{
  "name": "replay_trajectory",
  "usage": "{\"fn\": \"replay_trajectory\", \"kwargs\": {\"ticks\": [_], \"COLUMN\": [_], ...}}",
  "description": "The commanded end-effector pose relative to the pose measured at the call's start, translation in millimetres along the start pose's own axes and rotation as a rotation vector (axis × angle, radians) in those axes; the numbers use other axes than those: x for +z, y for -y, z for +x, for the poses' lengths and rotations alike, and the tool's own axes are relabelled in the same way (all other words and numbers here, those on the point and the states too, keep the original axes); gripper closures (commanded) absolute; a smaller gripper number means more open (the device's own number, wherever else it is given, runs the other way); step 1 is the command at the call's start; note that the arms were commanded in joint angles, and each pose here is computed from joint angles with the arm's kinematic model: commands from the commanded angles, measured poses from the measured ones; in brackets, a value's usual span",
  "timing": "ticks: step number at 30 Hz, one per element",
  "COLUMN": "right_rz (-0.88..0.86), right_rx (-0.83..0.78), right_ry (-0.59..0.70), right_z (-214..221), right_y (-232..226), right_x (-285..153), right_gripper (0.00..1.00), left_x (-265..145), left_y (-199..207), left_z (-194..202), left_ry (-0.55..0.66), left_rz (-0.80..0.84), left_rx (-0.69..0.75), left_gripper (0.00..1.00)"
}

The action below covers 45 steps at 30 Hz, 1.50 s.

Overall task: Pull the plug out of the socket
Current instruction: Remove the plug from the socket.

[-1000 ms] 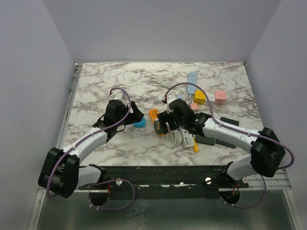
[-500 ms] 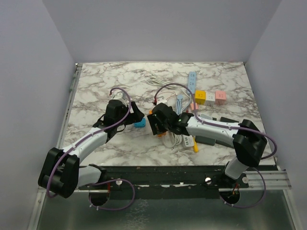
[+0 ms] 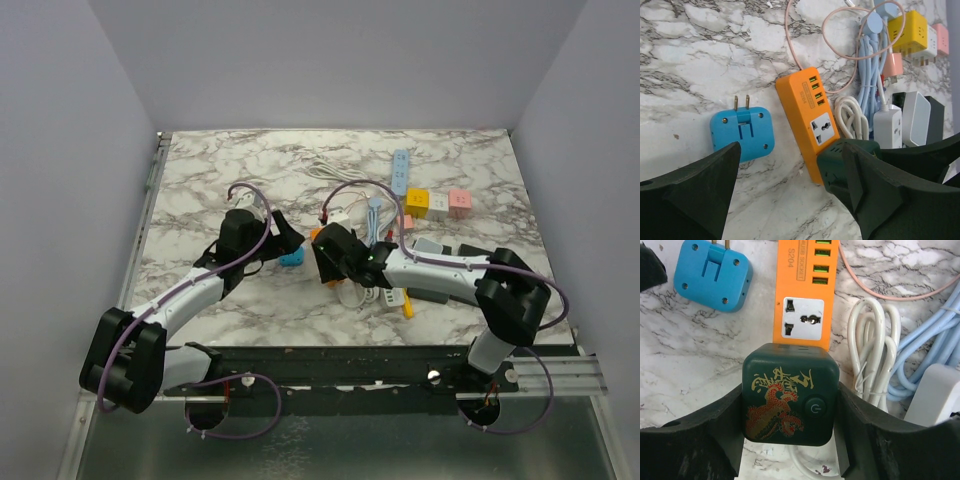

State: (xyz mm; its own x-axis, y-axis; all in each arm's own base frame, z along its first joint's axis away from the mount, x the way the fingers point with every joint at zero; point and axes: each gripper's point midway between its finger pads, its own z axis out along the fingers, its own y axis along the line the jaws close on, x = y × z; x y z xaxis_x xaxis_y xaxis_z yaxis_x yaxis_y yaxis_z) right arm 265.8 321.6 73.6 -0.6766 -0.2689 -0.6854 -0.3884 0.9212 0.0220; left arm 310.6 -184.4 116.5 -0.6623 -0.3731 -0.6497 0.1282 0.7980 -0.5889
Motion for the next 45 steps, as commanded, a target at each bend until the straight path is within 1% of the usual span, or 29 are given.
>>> {"fn": "replay_trajectory", "kwargs": {"ticks": [1, 4, 8, 11, 15, 19, 20, 22, 24, 25, 27, 29, 33, 35, 36, 38, 40, 44, 45], "right_rz": [-0.080, -0.153, -0.224, -0.269, -0.327, -0.398, -0.418, -0.449, -0.453, -0.452, -0.451, -0.452, -0.473, -0.481, -0.479, -0.477, -0.474, -0.459, -0.449], "right_rx": [0.070, 0.109, 0.161, 0.182, 0.178, 0.167, 0.164, 0.162, 0.168, 0.167, 0.167, 0.167, 0.152, 0.150, 0.148, 0.145, 0.142, 0.139, 0.152], "right_ry": [0.102, 0.181, 0.302, 0.375, 0.434, 0.457, 0.463, 0.479, 0.482, 0.482, 0.482, 0.480, 0.484, 0.489, 0.490, 0.489, 0.487, 0.468, 0.465], "right_z": [-12.4, -23.8, -43.8, -54.8, -61.3, -63.9, -64.4, -67.2, -68.2, -68.2, -68.4, -67.4, -66.8, -67.2, -67.2, -67.5, -67.4, -65.1, -65.8], "right_y": [-6.3, -12.1, -14.1, -13.7, -15.6, -24.3, -27.0, -30.7, -31.1, -31.0, -30.9, -31.0, -33.9, -34.7, -34.1, -33.6, -33.3, -32.3, -31.2], "right_x": [-14.9, -27.9, -49.9, -66.2, -81.7, -91.6, -94.0, -99.2, -100.3, -100.3, -100.2, -99.8, -101.7, -103.5, -103.5, -104.4, -104.4, -100.7, -100.0], "right_gripper": [0.98, 0.99, 0.99, 0.99, 0.99, 0.99, 0.99, 0.99, 0.99, 0.99, 1.00, 0.99, 0.99, 0.99, 0.99, 0.99, 0.99, 0.99, 0.99], "left_x": [0.0, -0.2, -0.8, -4.2, -9.8, -13.4, -13.2, -10.7, -9.5, -10.4, -13.9, -16.6, -13.2, -9.1, -7.3, -4.7, -2.7, 0.9, 0.9], "left_y": [21.1, 34.0, 34.6, 47.1, 60.3, 71.4, 73.7, 75.1, 72.5, 70.7, 69.8, 70.3, 69.1, 65.1, 62.8, 61.4, 64.8, 70.8, 72.0], "left_z": [2.9, 4.6, 6.7, 3.4, -0.7, -4.6, -3.6, 2.7, 9.0, 8.8, 5.0, 1.4, 4.7, 6.8, 6.5, 4.3, 1.4, 5.5, 7.5], "left_ry": [0.002, 0.007, 0.005, 0.007, 0.012, 0.013, 0.005, -0.028, -0.043, -0.031, -0.001, 0.020, 0.001, -0.004, 0.000, 0.009, 0.006, -0.041, -0.053], "left_rz": [0.114, 0.183, 0.190, 0.250, 0.313, 0.360, 0.370, 0.378, 0.368, 0.361, 0.355, 0.355, 0.350, 0.332, 0.320, 0.309, 0.316, 0.341, 0.346], "left_rx": [-0.097, -0.135, -0.144, -0.177, -0.209, -0.208, -0.201, -0.197, -0.212, -0.217, -0.218, -0.217, -0.227, -0.238, -0.243, -0.248, -0.245, -0.252, -0.255], "left_gripper": [0.13, 0.10, 0.08, 0.06, 0.06, 0.06, 0.07, 0.15, 0.29, 0.34, 0.39, 0.42, 0.45, 0.51, 0.55, 0.67, 0.72, 0.92, 0.95]}}
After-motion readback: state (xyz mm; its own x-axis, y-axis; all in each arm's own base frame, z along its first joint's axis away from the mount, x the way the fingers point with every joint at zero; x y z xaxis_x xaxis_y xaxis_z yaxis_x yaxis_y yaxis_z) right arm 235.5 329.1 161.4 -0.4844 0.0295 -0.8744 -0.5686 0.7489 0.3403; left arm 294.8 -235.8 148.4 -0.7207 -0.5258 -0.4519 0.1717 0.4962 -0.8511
